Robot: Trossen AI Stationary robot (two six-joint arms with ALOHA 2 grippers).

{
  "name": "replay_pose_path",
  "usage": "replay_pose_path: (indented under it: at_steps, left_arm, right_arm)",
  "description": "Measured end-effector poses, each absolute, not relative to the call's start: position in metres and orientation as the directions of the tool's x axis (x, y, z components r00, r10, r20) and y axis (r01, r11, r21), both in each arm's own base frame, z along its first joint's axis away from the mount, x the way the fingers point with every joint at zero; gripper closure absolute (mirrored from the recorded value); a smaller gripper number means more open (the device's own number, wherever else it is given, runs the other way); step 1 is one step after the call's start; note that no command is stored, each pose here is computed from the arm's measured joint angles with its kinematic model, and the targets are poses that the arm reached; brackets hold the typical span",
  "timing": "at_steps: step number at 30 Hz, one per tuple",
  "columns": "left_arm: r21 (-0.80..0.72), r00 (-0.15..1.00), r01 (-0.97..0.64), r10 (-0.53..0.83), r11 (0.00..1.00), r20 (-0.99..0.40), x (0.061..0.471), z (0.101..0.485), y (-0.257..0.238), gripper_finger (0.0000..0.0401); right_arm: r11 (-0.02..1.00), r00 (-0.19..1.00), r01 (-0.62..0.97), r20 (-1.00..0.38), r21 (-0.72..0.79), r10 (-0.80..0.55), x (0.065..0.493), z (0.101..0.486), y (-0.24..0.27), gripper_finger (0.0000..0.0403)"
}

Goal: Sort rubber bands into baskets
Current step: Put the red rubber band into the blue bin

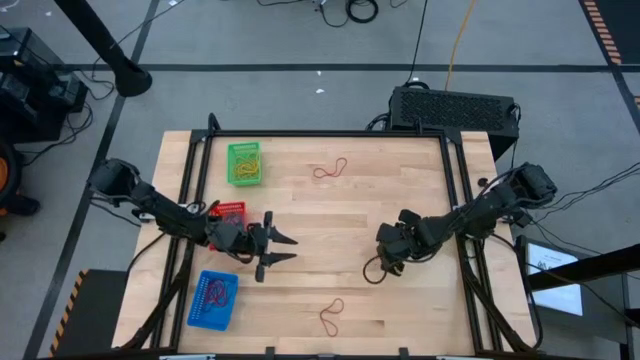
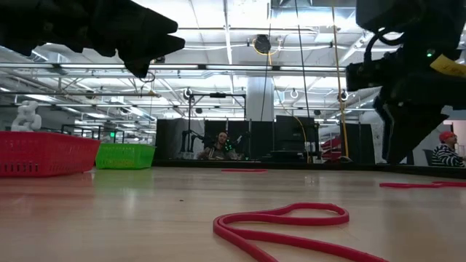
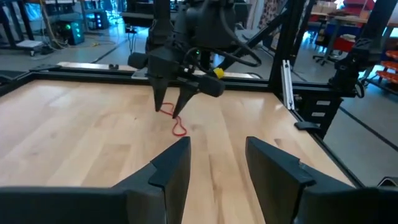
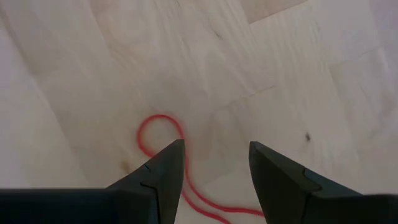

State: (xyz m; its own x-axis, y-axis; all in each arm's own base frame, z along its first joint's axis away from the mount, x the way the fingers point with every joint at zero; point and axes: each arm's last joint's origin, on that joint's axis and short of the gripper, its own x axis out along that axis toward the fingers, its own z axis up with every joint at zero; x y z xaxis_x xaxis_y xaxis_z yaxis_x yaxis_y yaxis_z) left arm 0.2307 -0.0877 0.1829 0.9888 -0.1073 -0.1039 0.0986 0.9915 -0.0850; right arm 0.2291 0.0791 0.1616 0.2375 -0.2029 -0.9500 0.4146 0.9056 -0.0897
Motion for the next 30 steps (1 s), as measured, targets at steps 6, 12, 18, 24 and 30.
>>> replay_pose_path:
  at_steps: [6, 12, 18, 24, 30]
  left_arm:
    - [-0.099, 0.989, 0.097, -0.107, 0.990, -0.104, 0.231, 0.183, -0.088, 0.0240]
    - [-0.121, 0.981, 0.135, -0.150, 0.983, -0.120, 0.230, 0.181, -0.089, 0.0240]
    - [-0.152, 0.975, 0.168, -0.187, 0.974, -0.120, 0.230, 0.182, -0.091, 0.0240]
    - [-0.152, 0.972, 0.186, -0.205, 0.971, -0.119, 0.228, 0.182, -0.095, 0.0240]
    - [-0.152, 0.971, 0.190, -0.209, 0.970, -0.119, 0.228, 0.182, -0.096, 0.0240]
  right_arm:
    - [0.926, 0.183, 0.366, -0.968, -0.093, -0.169, 0.231, 0.161, 0.064, 0.0232]
    - [0.975, 0.154, 0.222, -0.987, -0.022, -0.057, 0.231, 0.160, 0.065, 0.0232]
    - [0.995, 0.189, 0.096, -0.982, 0.026, 0.008, 0.229, 0.152, 0.073, 0.0232]
    - [0.989, 0.191, 0.141, -0.982, 0.041, 0.013, 0.221, 0.138, 0.071, 0.0232]
    - [0.975, 0.219, 0.212, -0.976, 0.066, 0.019, 0.213, 0.127, 0.073, 0.0263]
